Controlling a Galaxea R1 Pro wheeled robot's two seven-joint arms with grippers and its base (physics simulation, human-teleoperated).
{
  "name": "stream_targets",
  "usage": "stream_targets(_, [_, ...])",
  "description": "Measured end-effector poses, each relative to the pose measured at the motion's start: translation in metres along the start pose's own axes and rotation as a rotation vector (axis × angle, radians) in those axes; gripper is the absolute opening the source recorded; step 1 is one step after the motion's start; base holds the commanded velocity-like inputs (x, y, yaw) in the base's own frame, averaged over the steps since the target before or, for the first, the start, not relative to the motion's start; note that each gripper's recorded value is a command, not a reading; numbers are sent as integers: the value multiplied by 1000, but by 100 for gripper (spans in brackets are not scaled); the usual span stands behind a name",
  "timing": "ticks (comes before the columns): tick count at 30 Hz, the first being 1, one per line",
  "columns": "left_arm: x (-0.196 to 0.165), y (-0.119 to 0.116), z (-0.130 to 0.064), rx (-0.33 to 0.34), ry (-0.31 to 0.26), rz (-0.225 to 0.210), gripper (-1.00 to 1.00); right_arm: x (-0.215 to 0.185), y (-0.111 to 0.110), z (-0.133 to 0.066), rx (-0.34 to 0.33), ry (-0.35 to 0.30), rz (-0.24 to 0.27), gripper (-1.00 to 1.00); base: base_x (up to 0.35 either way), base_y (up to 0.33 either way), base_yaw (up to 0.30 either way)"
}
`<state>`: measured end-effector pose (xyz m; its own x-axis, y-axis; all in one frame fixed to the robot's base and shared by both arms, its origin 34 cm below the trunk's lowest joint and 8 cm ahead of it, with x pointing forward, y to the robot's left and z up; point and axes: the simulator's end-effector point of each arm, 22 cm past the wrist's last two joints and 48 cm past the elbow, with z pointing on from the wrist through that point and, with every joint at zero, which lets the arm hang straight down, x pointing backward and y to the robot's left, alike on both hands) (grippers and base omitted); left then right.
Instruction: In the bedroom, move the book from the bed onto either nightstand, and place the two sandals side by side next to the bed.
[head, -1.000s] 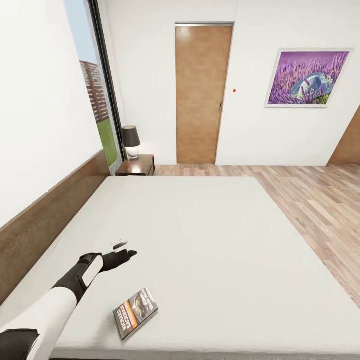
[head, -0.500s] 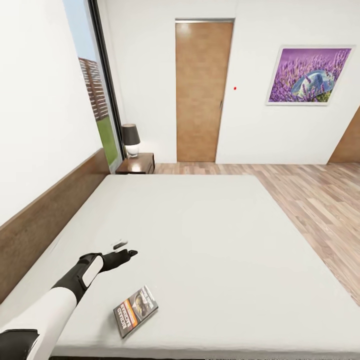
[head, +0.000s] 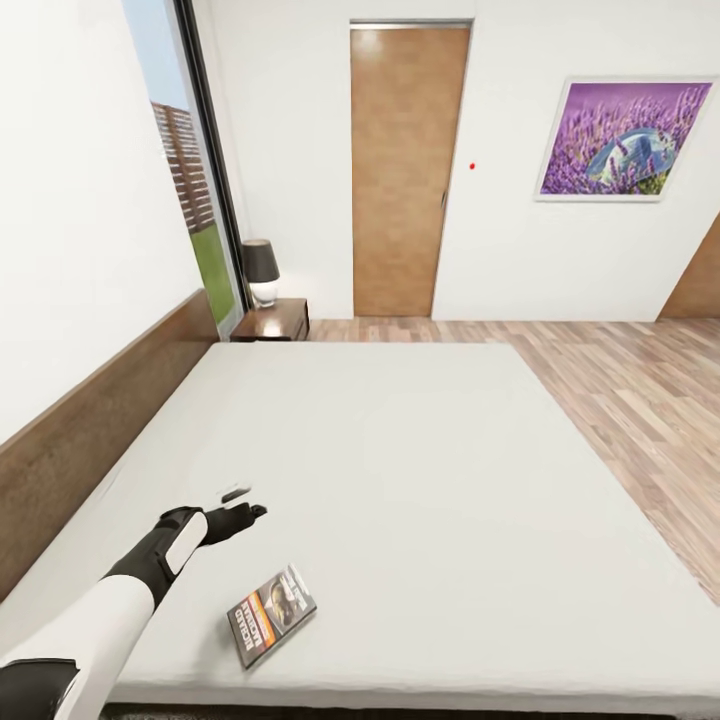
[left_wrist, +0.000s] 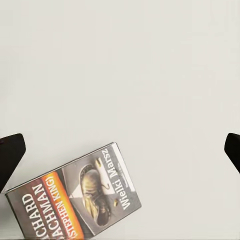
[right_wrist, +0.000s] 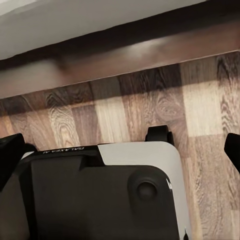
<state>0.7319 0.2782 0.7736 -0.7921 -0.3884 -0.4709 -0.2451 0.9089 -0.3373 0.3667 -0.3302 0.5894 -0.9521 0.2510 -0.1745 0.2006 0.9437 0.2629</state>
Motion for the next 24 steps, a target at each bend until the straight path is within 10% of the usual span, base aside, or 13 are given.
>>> stream_targets(24, [21,19,15,-57,41,-11,100,15,-5,5,10,36,9,100,0,0,0])
